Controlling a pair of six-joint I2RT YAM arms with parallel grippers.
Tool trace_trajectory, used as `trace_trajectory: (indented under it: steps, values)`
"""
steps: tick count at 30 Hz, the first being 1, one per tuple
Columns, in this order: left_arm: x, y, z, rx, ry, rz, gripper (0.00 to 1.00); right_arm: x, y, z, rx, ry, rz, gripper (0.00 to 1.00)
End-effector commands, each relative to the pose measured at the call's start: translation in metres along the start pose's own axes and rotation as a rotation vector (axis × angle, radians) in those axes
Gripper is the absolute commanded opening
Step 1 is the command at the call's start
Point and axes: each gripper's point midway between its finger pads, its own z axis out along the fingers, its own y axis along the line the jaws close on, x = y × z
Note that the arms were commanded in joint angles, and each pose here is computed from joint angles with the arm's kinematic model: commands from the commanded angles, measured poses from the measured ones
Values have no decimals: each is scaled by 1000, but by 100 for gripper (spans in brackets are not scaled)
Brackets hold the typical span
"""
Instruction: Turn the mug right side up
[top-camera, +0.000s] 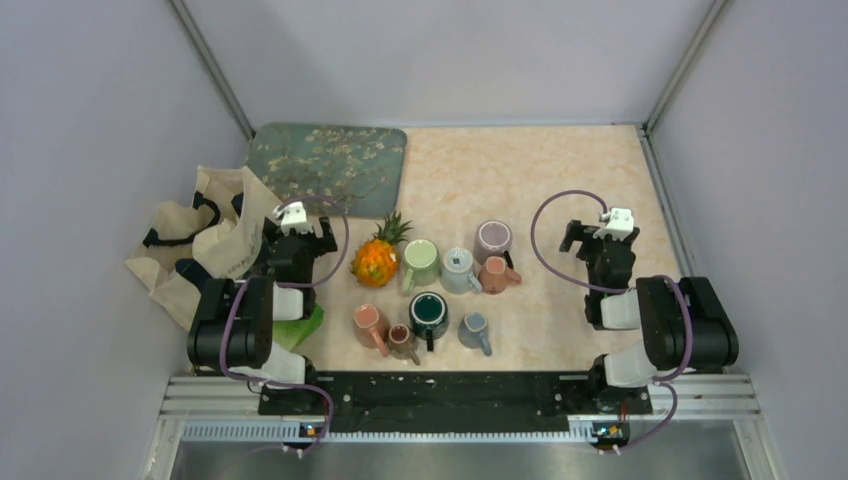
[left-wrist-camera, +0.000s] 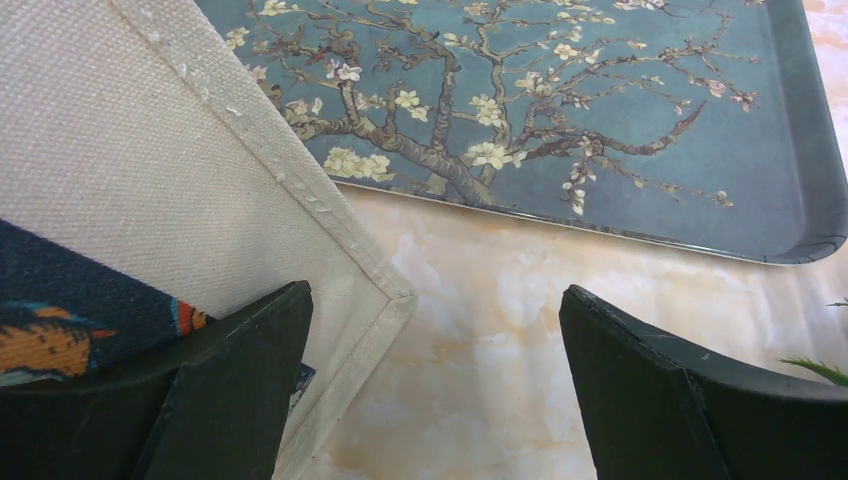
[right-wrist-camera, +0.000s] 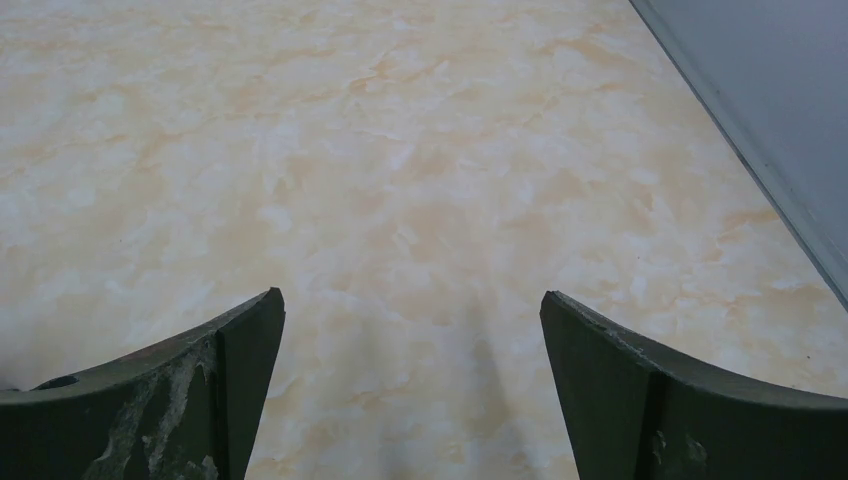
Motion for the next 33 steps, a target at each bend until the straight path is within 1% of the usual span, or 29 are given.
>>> trace_trajectory:
  steps: [1,4,6,8,10,12,14,15,18,22,25,29,33]
  values:
    - [-23,4,1,-21,-82,-11,99,-14,-1,1,-2,-48,4,99]
    - [-23,4,1,-17,-82,-10,99,-16,-2,1,5,-52,8,99]
    - [-30,-6,1,39,-88,11,99,-22,-7,-1,31,-57,19,99]
    - [-33,-22,1,140,-24,54,99,-31,-12,-4,66,-54,40,99]
    - [-43,-32,7,196,26,75,99,-35,-13,-4,84,-14,67,99]
    - [-54,-41,10,243,88,66,91,-34,-9,-2,70,35,79,99]
    - [-61,-65,1,401,179,98,79,-38,-3,-1,46,51,95,99]
    - [-69,-75,-5,451,219,89,76,-40,-1,0,38,53,103,99]
    - [-88,-90,-28,528,349,82,70,-38,4,-1,15,61,118,99]
    - [-106,-135,-76,669,480,130,64,-34,0,-3,39,59,141,98]
    - [-87,-170,-120,777,629,156,62,-34,-2,-5,53,50,153,98]
    - [-50,-200,-158,862,776,246,56,-32,-6,-8,72,37,165,98]
    - [-26,-213,-166,856,814,308,52,-33,-5,-9,68,30,174,98]
